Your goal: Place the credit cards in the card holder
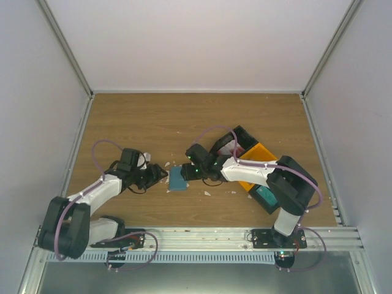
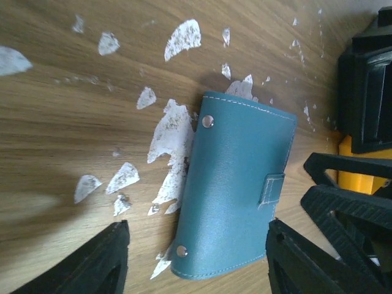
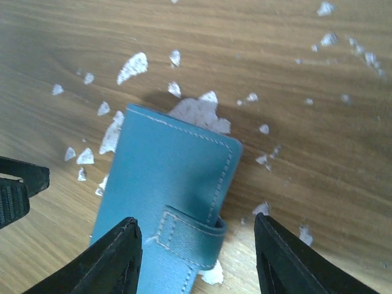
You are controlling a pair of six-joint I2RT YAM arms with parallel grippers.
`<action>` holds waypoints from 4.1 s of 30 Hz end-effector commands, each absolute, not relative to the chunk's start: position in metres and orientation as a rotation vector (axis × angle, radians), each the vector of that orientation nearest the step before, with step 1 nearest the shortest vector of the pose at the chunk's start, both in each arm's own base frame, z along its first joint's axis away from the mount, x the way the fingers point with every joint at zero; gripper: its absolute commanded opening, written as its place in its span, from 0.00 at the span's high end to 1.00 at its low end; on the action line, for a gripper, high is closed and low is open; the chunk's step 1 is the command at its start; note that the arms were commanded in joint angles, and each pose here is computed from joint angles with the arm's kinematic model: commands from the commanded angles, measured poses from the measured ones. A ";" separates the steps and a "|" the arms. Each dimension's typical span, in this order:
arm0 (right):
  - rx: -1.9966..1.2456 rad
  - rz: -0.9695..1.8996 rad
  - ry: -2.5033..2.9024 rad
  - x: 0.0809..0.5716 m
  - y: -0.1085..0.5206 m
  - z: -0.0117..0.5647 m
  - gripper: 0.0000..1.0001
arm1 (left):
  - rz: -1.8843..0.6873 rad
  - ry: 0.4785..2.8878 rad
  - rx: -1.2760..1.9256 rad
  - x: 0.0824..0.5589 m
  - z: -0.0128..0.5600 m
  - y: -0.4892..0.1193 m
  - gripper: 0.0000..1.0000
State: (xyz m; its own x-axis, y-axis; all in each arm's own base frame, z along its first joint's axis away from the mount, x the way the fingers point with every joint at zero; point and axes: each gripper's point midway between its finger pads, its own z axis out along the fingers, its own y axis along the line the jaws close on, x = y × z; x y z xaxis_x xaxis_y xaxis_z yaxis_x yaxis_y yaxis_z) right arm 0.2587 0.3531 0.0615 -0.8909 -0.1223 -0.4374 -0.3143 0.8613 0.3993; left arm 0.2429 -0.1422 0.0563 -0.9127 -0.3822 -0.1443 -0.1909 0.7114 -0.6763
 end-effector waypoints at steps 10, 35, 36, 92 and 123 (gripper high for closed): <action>-0.243 0.817 2.682 0.252 0.354 0.040 0.53 | -1.122 2.661 -0.259 0.246 0.043 -0.178 0.57; -0.417 1.428 2.407 0.249 0.394 0.070 0.74 | -1.050 2.719 -0.228 0.243 0.016 -0.175 0.75; -0.419 1.413 2.406 0.250 0.393 0.069 0.79 | -1.056 2.709 -0.227 0.244 0.018 -0.175 0.74; -1.204 -0.179 0.764 0.259 0.396 0.294 0.88 | -1.532 2.200 -0.350 0.295 0.260 -0.167 0.81; -0.084 1.809 1.658 0.262 0.372 0.375 0.21 | -1.502 1.628 0.186 0.261 0.409 -0.170 1.00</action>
